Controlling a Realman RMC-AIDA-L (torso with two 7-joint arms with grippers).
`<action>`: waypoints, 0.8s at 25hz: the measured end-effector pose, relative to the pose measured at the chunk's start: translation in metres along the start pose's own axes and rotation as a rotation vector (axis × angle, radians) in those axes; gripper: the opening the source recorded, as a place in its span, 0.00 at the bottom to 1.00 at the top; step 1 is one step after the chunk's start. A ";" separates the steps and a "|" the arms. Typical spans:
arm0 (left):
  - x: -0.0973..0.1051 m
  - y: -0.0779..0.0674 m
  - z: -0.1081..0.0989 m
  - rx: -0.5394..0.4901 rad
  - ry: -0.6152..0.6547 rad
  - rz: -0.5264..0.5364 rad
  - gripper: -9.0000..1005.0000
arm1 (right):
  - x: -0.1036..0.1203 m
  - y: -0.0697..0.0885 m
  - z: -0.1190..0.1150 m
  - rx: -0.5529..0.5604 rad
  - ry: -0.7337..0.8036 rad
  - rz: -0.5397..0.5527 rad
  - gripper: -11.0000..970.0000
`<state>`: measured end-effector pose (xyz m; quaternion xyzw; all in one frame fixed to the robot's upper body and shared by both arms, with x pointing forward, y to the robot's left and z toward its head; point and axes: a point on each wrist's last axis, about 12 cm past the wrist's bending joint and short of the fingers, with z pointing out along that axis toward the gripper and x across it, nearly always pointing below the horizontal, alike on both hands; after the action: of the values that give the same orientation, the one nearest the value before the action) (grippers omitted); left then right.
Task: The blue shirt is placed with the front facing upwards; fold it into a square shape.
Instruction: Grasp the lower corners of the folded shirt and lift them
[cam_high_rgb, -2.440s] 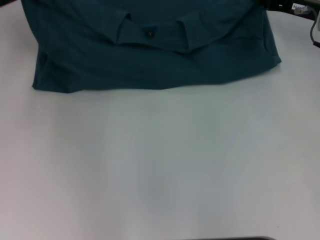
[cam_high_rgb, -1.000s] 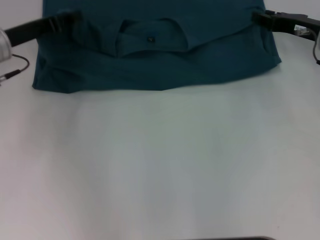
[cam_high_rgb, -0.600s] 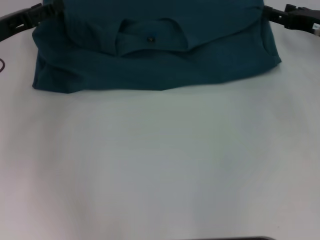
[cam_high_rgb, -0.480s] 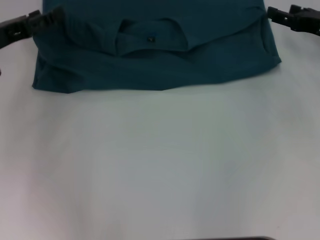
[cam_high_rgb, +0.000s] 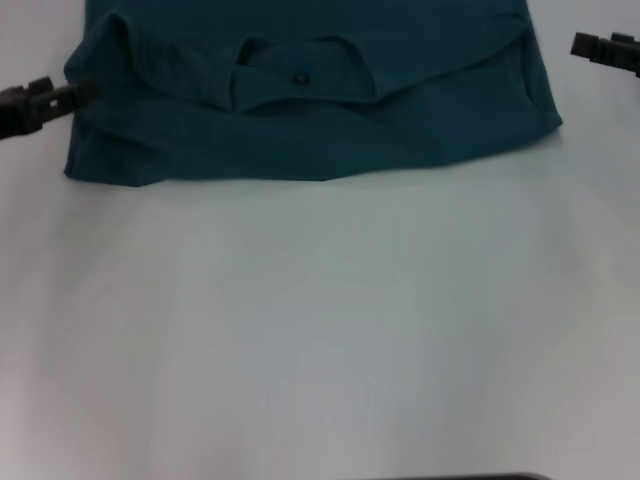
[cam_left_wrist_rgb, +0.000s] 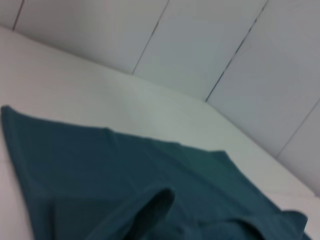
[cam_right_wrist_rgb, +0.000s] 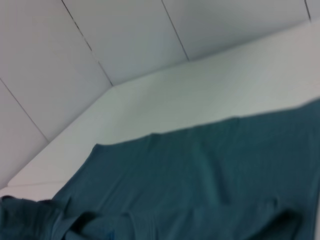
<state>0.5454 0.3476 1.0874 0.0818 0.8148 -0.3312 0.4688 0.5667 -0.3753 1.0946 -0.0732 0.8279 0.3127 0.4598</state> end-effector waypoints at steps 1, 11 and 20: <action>0.002 0.001 -0.001 -0.006 0.012 0.001 0.88 | -0.001 -0.001 -0.002 -0.001 0.018 0.021 0.89; 0.009 0.010 -0.001 -0.090 0.056 0.045 0.88 | -0.001 0.001 -0.004 -0.025 0.153 0.137 0.89; 0.012 0.012 0.005 -0.125 0.088 0.069 0.88 | 0.007 0.005 0.006 -0.030 0.194 0.167 0.88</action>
<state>0.5482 0.3516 1.0704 0.0948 0.8503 -0.2597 0.4479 0.5650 -0.3667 1.0890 -0.0410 0.8670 0.3537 0.3486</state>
